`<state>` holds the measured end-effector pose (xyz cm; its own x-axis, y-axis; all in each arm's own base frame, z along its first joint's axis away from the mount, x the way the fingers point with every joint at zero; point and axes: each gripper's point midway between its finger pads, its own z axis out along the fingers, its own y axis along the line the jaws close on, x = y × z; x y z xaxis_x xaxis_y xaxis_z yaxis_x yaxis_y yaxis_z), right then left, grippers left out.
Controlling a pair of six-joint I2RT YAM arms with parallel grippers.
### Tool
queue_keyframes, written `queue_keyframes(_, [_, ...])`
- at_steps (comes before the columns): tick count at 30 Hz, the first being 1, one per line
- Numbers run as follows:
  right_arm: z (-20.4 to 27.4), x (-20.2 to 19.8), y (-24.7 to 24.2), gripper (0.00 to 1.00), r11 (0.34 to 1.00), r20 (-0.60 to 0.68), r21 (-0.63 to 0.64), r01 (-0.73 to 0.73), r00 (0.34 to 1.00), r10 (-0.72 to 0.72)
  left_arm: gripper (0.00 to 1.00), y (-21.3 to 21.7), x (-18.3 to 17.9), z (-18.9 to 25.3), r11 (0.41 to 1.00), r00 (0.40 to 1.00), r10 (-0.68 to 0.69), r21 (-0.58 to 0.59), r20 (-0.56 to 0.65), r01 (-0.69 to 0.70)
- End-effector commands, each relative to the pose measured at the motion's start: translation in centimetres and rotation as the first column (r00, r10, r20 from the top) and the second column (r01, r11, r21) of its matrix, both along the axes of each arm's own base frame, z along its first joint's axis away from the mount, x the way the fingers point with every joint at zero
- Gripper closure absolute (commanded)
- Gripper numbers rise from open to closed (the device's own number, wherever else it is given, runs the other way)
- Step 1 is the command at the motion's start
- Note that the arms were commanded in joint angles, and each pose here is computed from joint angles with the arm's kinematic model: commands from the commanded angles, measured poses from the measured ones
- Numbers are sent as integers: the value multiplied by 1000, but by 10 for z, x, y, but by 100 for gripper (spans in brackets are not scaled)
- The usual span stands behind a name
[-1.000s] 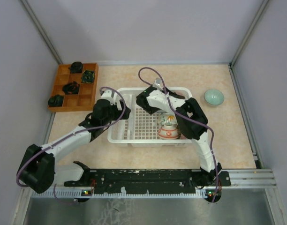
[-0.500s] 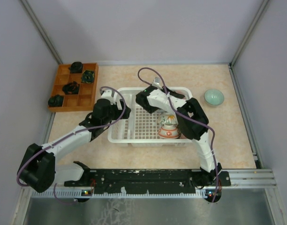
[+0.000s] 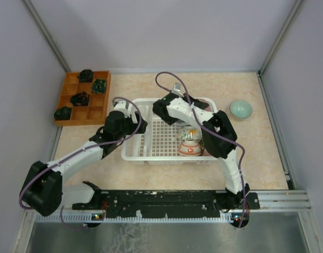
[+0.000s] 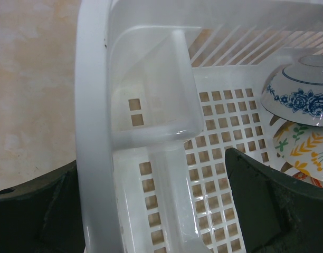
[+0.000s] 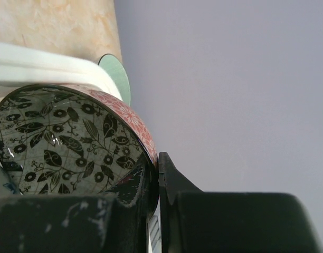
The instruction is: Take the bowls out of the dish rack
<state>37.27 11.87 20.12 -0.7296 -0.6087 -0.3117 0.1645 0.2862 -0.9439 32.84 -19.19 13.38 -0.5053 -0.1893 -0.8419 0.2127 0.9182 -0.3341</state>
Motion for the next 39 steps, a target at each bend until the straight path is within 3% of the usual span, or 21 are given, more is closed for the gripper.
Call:
queue_keyframes(1, [99, 4, -1, 100, 998, 329, -50, -47, 942, 61, 1, -9, -8, -15, 999, 997, -46, -2, -60, 46])
queue_keyframes(11, [118, 0, -4, 100, 999, 354, -20, -41, 934, 45, 1, -8, -6, -13, 999, 998, -39, -2, -53, 39])
queue_keyframes(17, [136, 0, -11, 100, 990, 362, 141, -28, 932, -25, 1, -4, -4, -10, 1000, 999, -16, 10, -48, 16])
queue_keyframes(24, [130, 8, -27, 100, 952, 270, 307, 2, 959, -89, 1, 1, -3, 11, 1000, 1000, 4, 3, -14, -4])
queue_keyframes(28, [127, 24, -18, 100, 849, 276, 503, -162, 961, 20, 1, 3, -6, 24, 1000, 1000, 8, -12, 11, -8])
queue_keyframes(31, [144, 28, -28, 100, 700, 328, 667, -257, 944, 34, 1, 4, -8, 33, 1000, 1000, 10, -21, 26, -10])
queue_keyframes(35, [150, 34, -50, 100, 673, 320, 699, -242, 947, 8, 1, 5, -11, 43, 999, 999, 1, -35, 48, 0])
queue_keyframes(37, [150, 39, -62, 100, 620, 314, 747, -241, 949, -8, 1, 5, -13, 47, 999, 998, -1, -45, 58, 4])
queue_keyframes(39, [149, 46, -71, 100, 525, 317, 810, -263, 948, -14, 1, 5, -15, 50, 999, 998, -5, -52, 64, 8])
